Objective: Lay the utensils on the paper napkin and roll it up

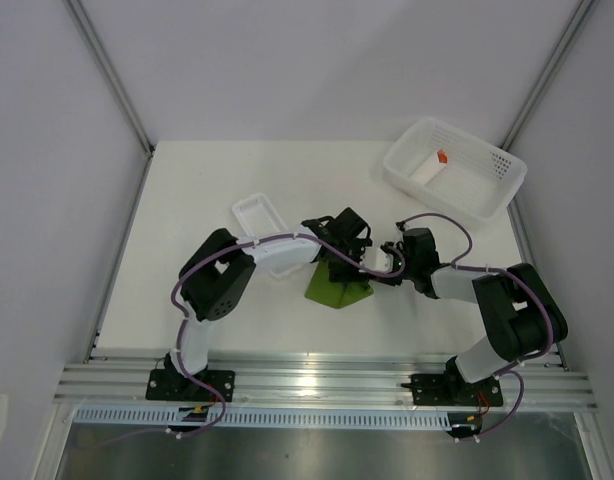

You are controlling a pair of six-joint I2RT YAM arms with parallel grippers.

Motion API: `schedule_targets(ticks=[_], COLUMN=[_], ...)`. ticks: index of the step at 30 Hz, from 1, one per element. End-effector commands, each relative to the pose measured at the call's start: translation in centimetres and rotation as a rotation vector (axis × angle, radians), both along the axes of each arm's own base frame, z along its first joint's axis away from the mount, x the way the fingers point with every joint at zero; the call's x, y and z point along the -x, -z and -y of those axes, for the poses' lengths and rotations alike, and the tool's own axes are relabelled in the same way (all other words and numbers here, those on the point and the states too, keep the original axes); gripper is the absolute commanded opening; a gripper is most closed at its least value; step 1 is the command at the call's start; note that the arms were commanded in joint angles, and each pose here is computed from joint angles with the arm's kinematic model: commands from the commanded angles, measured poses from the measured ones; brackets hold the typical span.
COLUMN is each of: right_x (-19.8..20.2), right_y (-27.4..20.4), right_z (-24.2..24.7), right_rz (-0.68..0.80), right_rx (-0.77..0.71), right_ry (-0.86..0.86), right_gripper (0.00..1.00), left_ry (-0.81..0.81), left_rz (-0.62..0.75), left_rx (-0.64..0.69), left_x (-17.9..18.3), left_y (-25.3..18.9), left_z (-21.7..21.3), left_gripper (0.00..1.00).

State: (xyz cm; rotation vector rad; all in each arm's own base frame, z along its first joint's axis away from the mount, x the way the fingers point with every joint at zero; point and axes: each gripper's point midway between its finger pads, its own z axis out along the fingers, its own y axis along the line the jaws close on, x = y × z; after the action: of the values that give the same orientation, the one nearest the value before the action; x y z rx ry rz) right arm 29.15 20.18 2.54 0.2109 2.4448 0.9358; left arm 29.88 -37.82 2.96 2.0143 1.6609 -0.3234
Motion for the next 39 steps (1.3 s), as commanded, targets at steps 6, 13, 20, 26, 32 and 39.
schedule_targets(ticks=[6,13,20,26,32,39], right_x=[-0.2,-1.2,-1.5,-2.2,-2.4,-2.0], right_y=[0.4,-1.3,-1.8,-2.7,-3.4,-2.4], right_z=[0.2,0.2,-0.4,0.0,-0.6,-0.7], right_rz=[0.03,0.105,0.206,0.272,0.317,0.276], right_rx=[0.044,0.124,0.275,0.384,0.424,0.368], right_ry=[-0.013,-0.013,-0.058,-0.044,-0.05,-0.025], right_gripper=[0.09,0.09,0.09,0.09,0.09,0.08], left_ry=[-0.095,-0.228,-0.369,-0.422,-0.388,-0.279], left_rz=[-0.046,-0.093,-0.063,-0.072,-0.166,-0.182], left_rx=[0.16,0.198,0.204,0.105,0.041,-0.013], left_x=[-0.5,-2.2,-4.9,-5.2,-3.6,-3.6], left_y=[-7.7,-8.8,-8.9,-6.6,-4.5,-2.5], left_z=[-0.3,-0.5,-2.2,-3.8,-4.1,-3.4], left_gripper=[0.7,0.67,0.66,0.57,0.45,0.43])
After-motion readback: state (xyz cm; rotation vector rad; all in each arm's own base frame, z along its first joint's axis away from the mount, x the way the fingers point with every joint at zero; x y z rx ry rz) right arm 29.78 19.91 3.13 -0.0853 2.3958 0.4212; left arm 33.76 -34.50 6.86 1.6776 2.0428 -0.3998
